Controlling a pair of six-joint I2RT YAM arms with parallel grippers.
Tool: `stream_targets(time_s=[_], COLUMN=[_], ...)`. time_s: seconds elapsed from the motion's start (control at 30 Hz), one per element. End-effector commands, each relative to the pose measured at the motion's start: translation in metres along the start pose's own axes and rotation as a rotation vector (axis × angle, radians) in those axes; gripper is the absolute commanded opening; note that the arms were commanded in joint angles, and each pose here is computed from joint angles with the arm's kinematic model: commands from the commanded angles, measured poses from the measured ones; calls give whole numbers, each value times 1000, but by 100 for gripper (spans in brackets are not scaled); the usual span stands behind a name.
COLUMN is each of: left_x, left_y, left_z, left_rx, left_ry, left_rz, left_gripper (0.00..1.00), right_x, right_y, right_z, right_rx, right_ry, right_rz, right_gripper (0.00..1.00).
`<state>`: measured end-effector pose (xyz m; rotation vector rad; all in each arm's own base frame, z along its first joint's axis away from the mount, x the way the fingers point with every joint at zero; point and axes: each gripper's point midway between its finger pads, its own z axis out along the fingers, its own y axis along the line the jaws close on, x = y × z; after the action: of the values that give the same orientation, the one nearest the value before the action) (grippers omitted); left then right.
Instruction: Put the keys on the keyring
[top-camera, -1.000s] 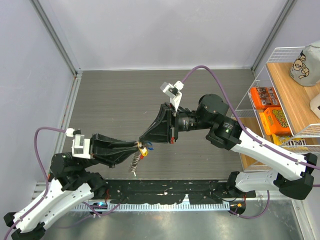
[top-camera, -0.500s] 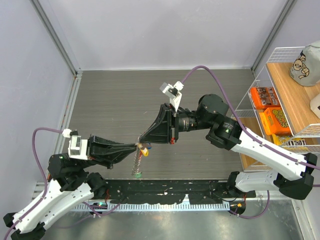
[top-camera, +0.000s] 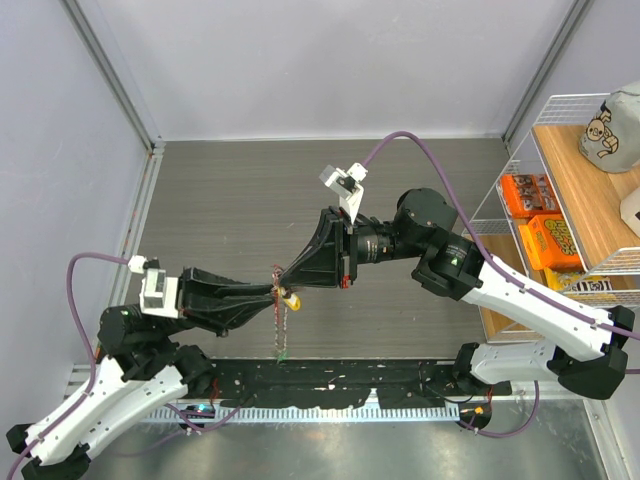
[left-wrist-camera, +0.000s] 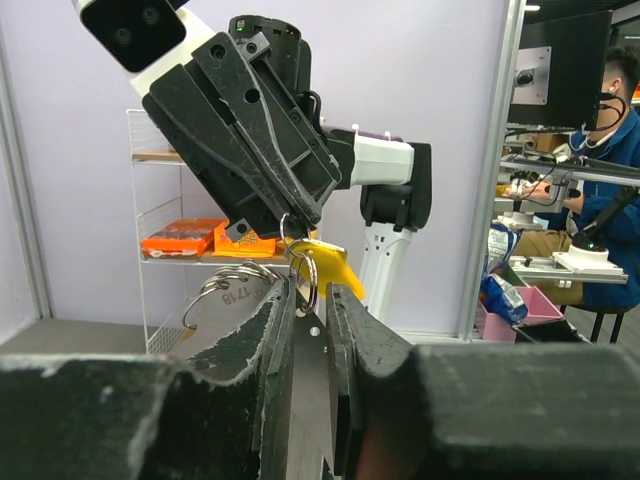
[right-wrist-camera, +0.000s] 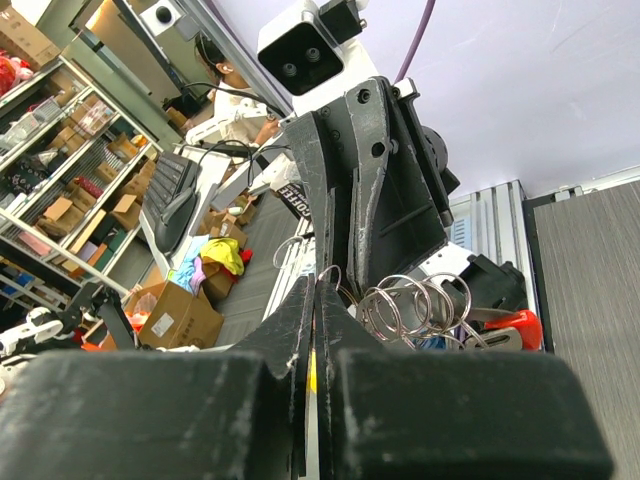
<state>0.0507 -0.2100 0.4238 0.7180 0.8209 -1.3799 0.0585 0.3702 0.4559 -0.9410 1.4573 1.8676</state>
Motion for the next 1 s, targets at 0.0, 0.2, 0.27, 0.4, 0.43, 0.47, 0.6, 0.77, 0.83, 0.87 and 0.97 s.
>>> stream_targets(time_s=[0.0,0.2,0.27,0.4,0.43,0.47,0.6,0.77,0.83,0.87,0.97], left_x=[-18,-19,-21,-23,-22,-23,-23,-19,-18,-18,-16], left_y=[-2,5,8,18,20,21,25,30,31,31,31], left_z=[6,8,8,6,6,6,8,7,7,7,6], left_rx=[5,-41,-62,-132,-147,-157,-184,-211,-214,-214,-213], left_ry=[-39,-21,-22,2,14,23,53,84,87,87,88], left_rz=[20,21,17,15,11,10,-6,-13,-14,-14,-12], left_gripper=[23,0,0,0,0,0,0,0,0,0,0], right_x=[-19,-18,-18,-15,-16,-15,-13,-15,-17,-19,-23], right_y=[24,25,23,18,15,9,-2,-1,0,2,7], right_z=[-4,-5,-7,-9,-9,-9,-9,-6,-6,-6,-7], right_rx=[-58,-57,-49,-13,7,37,100,112,112,112,109], right_ry=[-47,-46,-46,-43,-51,-48,-47,-56,-61,-68,-81], right_rz=[-69,-73,-71,-73,-84,-73,-60,-48,-51,-51,-55], right_gripper=[6,5,6,6,6,6,6,6,6,6,5])
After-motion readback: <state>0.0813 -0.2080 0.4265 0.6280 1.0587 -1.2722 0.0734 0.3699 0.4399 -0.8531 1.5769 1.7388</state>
